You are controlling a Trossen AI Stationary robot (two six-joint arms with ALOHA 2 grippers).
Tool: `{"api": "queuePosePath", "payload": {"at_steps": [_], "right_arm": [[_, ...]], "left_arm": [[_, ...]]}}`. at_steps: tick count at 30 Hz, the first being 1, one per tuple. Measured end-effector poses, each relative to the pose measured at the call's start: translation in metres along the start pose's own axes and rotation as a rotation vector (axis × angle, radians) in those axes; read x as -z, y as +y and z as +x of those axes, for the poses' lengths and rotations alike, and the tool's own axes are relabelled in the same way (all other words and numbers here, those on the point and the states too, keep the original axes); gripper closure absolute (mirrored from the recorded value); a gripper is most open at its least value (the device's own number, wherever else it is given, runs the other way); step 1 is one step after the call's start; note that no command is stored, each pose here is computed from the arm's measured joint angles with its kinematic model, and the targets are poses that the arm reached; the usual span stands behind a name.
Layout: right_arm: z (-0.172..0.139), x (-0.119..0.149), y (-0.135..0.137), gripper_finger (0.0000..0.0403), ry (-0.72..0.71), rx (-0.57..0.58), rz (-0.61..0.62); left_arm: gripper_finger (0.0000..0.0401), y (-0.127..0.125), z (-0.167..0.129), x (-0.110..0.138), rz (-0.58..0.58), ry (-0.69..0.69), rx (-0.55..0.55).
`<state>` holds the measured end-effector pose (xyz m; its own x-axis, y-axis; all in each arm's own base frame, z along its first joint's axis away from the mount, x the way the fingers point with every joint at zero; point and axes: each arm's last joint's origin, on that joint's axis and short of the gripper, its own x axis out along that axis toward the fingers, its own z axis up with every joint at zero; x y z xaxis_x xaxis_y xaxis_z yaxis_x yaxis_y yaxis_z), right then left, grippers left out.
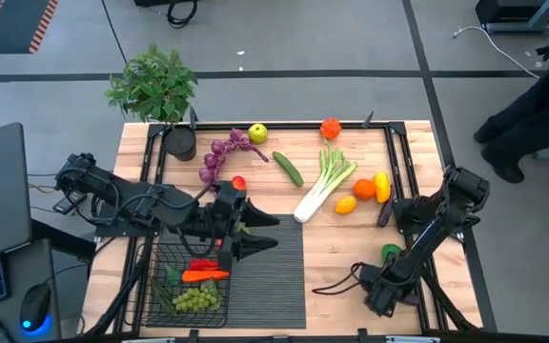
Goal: Build produce basket
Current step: Put the bottom purple eggplant into the wire basket
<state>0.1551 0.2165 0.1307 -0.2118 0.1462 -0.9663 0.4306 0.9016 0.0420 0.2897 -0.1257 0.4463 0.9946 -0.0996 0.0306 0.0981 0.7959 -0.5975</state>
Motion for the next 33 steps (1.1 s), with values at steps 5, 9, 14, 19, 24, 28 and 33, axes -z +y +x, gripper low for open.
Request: {"api": "queuePosePath", "payload": {"at_steps": [5, 9, 14, 19, 24, 28, 33], "right_arm": [[0.001, -0.001, 0.000, 0.0065, -0.036, 0.011, 0.011], [0.001, -0.002, 0.000, 0.0113, -0.077, 0.014, 0.014], [0.001, -0.001, 0.001, 0.0203, -0.111, 0.020, -0.006], [0.001, -0.002, 0.002, 0.0291, -0.119, 0.009, -0.031], [-0.009, -0.008, 0.012, 0.0345, -0.209, -0.044, -0.066], [-0.029, -0.017, 0.019, 0.0345, -0.314, -0.092, -0.025], [-0.073, -0.032, 0.026, 0.0332, -0.547, -0.191, 0.073]], "left_arm": [[0.0113, -0.004, 0.000, -0.004, -0.107, -0.039, 0.033], [0.0113, -0.004, 0.000, -0.004, -0.139, -0.044, 0.038], [0.0113, -0.003, 0.000, -0.004, -0.137, -0.057, 0.008], [0.0113, -0.001, 0.000, -0.005, -0.136, -0.078, -0.025], [0.0113, 0.003, 0.000, 0.001, -0.139, -0.034, -0.078], [0.0113, 0.010, -0.002, 0.011, -0.180, 0.056, -0.160], [0.0113, 0.011, -0.001, 0.010, -0.154, 0.051, -0.158]]}}
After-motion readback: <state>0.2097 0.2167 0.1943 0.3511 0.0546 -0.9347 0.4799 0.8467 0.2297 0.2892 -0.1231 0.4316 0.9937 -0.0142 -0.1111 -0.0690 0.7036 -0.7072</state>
